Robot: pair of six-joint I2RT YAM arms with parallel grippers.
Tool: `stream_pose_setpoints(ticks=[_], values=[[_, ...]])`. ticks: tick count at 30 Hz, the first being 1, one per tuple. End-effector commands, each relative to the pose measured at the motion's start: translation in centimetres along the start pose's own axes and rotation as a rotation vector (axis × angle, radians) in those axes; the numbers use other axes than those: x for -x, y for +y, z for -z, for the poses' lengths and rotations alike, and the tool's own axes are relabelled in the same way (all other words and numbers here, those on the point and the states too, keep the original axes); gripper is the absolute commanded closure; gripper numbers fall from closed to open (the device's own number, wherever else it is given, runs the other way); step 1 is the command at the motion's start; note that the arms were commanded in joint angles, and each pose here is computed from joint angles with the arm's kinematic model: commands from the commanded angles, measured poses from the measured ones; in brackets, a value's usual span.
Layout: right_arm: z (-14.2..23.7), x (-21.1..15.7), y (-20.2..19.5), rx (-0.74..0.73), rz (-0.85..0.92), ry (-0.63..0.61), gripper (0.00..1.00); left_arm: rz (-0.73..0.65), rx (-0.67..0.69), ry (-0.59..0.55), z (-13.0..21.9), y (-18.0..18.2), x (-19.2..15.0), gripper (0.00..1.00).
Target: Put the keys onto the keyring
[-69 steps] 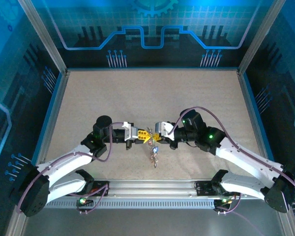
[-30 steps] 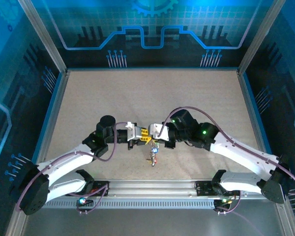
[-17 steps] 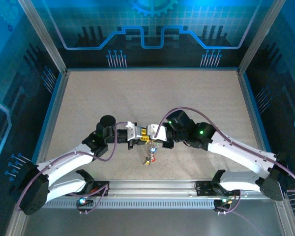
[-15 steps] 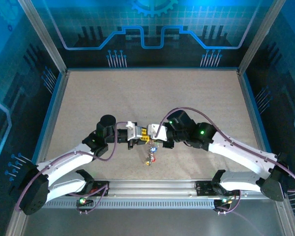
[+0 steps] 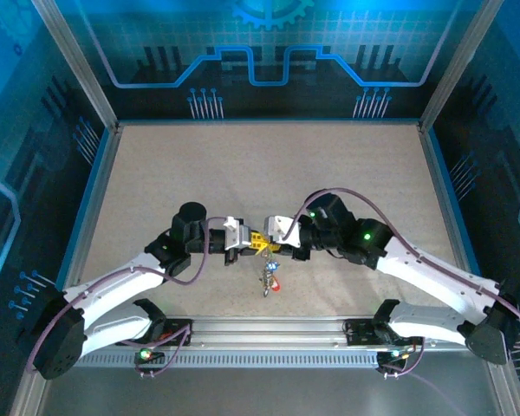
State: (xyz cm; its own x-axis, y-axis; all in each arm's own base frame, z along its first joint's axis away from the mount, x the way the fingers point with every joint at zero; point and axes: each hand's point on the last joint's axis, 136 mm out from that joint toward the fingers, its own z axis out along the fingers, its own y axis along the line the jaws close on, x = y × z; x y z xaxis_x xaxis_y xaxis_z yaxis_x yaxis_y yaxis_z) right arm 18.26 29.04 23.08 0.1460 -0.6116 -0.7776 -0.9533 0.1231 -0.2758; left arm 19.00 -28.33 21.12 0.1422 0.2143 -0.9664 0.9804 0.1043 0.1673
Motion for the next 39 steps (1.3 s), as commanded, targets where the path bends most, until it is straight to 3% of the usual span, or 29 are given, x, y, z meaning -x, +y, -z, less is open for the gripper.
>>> stream_pose_setpoints(ticks=[1, 7, 21, 29, 34, 39], values=[[0.7, 0.5, 0.2, 0.016, -0.02, -0.057, 0.76, -0.049, -0.034, -0.09, 0.4, -0.7, 1.8, 1.0], [1.3, 0.3, 0.7, 0.026, -0.032, -0.049, 0.76, -0.077, -0.043, -0.196, 0.7, -0.9, 3.2, 1.0], [0.0, -0.6, 1.5, 0.082, -0.062, -0.035, 0.74, -0.106, -0.017, -0.235, 1.1, -0.9, 3.8, 1.0], [-0.8, -0.6, 1.6, 0.106, -0.075, -0.045, 0.81, -0.113, -0.01, -0.243, 1.2, -0.8, 4.0, 1.0], [-0.9, -0.2, 1.6, 0.112, -0.07, -0.059, 0.99, -0.106, -0.01, -0.234, 1.1, -0.8, 3.8, 1.0], [-0.4, -0.6, 1.0, 0.083, -0.066, -0.004, 1.0, -0.125, -0.015, -0.152, 0.8, -0.9, 2.4, 1.0]])
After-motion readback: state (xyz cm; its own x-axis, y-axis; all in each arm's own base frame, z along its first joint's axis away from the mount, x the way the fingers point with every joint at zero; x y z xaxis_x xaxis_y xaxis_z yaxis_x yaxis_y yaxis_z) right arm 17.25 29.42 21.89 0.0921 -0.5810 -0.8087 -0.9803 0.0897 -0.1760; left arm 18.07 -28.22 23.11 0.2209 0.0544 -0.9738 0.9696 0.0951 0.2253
